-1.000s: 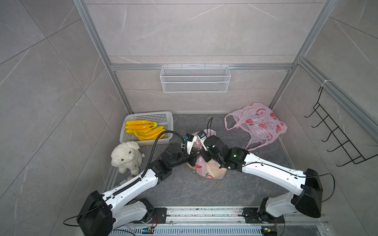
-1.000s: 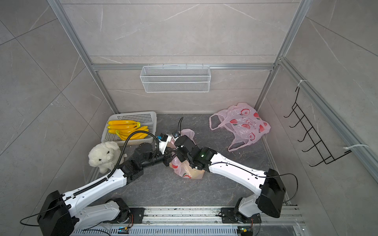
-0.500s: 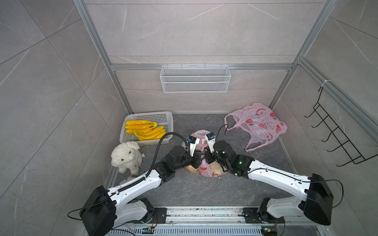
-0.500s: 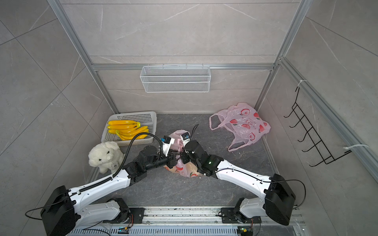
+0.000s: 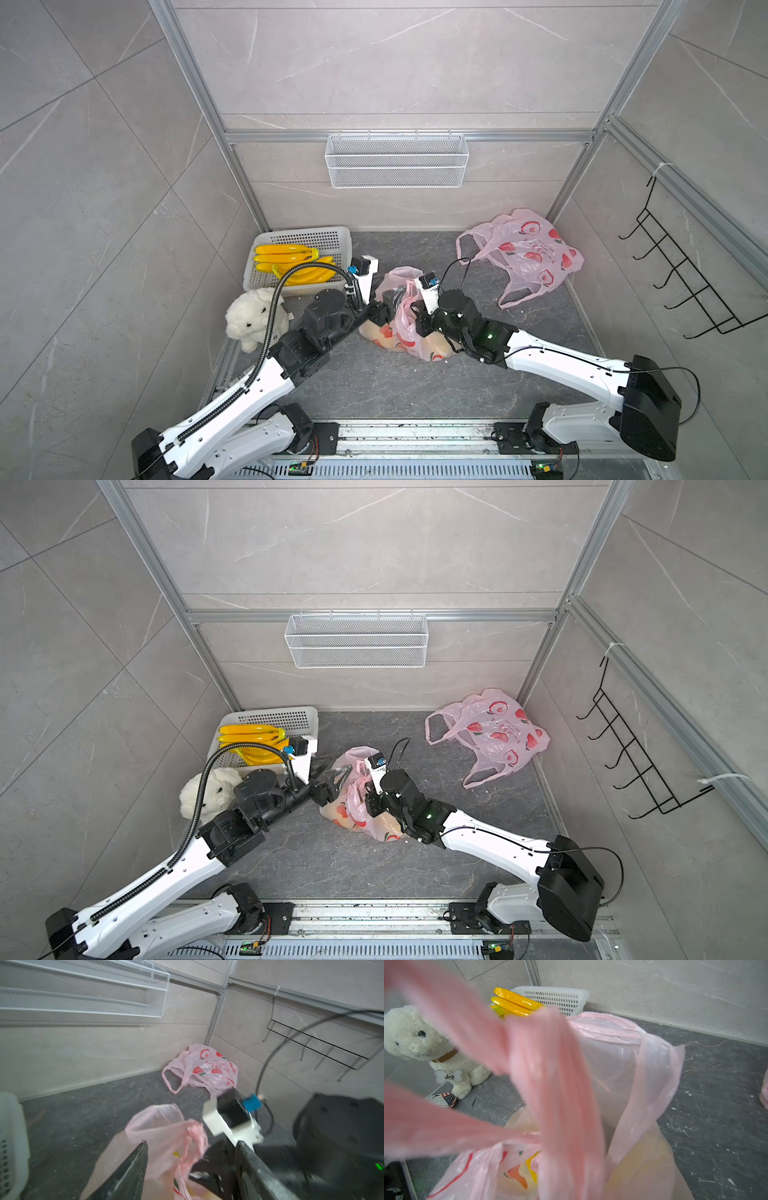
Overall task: Place the banana into a plastic bag & tie a knot
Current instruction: Cross the plastic bag at the center of the board.
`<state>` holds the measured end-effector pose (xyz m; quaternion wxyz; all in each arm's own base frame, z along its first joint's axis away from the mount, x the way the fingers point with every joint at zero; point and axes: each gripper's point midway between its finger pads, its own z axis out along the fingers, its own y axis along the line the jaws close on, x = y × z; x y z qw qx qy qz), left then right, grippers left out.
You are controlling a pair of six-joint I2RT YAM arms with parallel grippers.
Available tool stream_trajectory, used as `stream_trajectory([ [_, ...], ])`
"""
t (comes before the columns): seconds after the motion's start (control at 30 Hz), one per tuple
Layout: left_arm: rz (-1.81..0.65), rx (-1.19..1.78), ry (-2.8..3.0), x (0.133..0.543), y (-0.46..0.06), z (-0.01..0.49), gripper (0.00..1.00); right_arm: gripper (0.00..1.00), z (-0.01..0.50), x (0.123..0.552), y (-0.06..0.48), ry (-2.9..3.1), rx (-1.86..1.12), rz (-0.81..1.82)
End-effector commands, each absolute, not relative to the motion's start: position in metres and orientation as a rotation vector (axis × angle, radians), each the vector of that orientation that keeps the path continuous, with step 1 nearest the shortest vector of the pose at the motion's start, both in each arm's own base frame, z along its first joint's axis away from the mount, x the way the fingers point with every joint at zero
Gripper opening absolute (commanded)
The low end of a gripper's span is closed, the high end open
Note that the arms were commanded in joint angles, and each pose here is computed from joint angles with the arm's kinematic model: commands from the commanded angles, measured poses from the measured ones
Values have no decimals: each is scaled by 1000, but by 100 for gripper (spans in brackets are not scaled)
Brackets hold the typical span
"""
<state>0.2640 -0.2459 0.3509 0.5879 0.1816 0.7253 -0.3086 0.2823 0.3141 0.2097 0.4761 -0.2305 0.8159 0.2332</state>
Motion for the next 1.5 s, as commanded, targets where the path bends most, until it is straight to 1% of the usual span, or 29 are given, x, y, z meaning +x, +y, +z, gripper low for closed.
stream_trajectory([
  [0.0,-551,317,1800,309,-224,339,70,0,218,283,310,1964,-543,576],
  [0.13,-554,257,1954,345,-218,317,67,0,218,283,308,1964,-542,568],
  [0.2,-545,294,2011,352,-223,307,67,0,219,283,308,1962,-543,567],
  [0.37,-637,438,2100,351,-251,287,67,0,219,283,307,1959,-556,550],
  [0.5,-728,500,2117,343,-266,275,66,0,219,284,305,1957,-556,532],
  [0.6,-766,531,2160,336,-271,261,63,0,221,286,302,1952,-546,510],
  [0.8,-829,574,2285,312,-279,223,50,0,227,290,303,1936,-522,513],
  [1.0,-905,538,2358,286,-276,198,43,0,225,299,317,1921,-508,550],
  [1.1,-944,525,2370,273,-274,191,42,0,222,304,322,1912,-499,549],
  [1.33,-1099,497,2291,250,-274,199,42,0,213,303,327,1922,-531,559],
  [1.47,-1088,515,2246,246,-270,207,44,0,215,295,328,1932,-570,587],
])
